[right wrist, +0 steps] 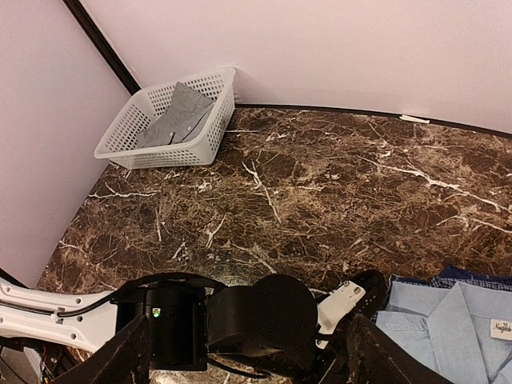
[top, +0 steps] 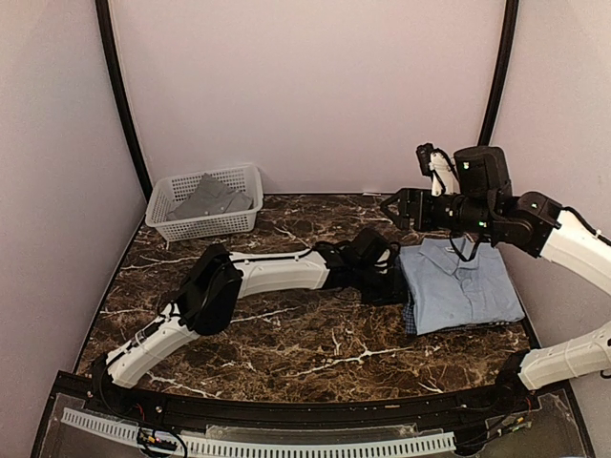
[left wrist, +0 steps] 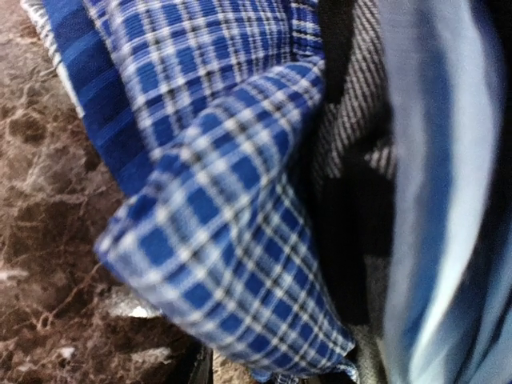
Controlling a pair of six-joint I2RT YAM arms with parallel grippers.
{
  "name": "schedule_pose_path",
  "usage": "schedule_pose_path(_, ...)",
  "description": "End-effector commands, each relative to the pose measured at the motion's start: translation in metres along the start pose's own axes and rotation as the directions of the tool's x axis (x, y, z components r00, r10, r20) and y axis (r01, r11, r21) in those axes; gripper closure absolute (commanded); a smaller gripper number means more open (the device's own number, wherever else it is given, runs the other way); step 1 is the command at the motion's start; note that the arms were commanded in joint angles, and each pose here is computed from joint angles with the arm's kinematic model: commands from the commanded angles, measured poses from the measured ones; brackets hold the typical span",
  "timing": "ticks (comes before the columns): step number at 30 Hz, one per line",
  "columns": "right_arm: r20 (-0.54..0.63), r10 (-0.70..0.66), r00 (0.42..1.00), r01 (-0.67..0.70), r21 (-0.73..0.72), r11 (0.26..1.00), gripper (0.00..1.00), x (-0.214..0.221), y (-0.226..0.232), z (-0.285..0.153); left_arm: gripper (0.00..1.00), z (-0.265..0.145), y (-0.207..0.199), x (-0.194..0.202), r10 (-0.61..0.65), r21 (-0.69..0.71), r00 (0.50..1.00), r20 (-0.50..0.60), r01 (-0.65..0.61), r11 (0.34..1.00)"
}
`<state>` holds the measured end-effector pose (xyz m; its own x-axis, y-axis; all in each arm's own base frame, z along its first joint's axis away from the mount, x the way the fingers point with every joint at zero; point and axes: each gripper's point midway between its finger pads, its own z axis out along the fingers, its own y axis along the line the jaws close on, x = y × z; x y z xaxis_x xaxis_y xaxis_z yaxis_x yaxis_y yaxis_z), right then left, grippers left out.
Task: Fold and stack the long sleeve shirts
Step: Move the square-folded shirt to the corner of the board, then reset both arms
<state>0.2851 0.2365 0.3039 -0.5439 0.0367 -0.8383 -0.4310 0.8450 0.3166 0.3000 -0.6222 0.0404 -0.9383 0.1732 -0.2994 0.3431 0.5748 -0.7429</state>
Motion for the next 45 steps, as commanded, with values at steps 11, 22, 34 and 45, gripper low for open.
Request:
schedule_pose_path(11,0.053,0.034,0.998,-0.035,0.017,0.999,0.01,-0.014,-0.002,0.007,0.59,-0.155,-0.012,-0.074,0.081,-0.140,0.962,0.262,-0.045,0.989)
schedule_pose_path(22,0.130,0.064,0.989,-0.076,0.088,0.993,0.02,-0.018,-0.019,0.016,0.26,-0.293,0.003,-0.084,0.234,-0.309,0.875,0.424,-0.103,0.945)
schedule_pose_path(34,0.174,0.088,0.981,-0.108,0.105,0.989,0.01,-0.027,-0.020,0.038,0.01,-0.425,0.006,-0.070,0.386,-0.471,0.728,0.567,-0.098,0.876)
schedule_pose_path(45,0.185,0.059,0.981,-0.081,0.112,0.990,0.01,-0.041,-0.015,0.040,0.01,-0.452,0.031,-0.048,0.360,-0.509,0.705,0.611,0.001,0.861)
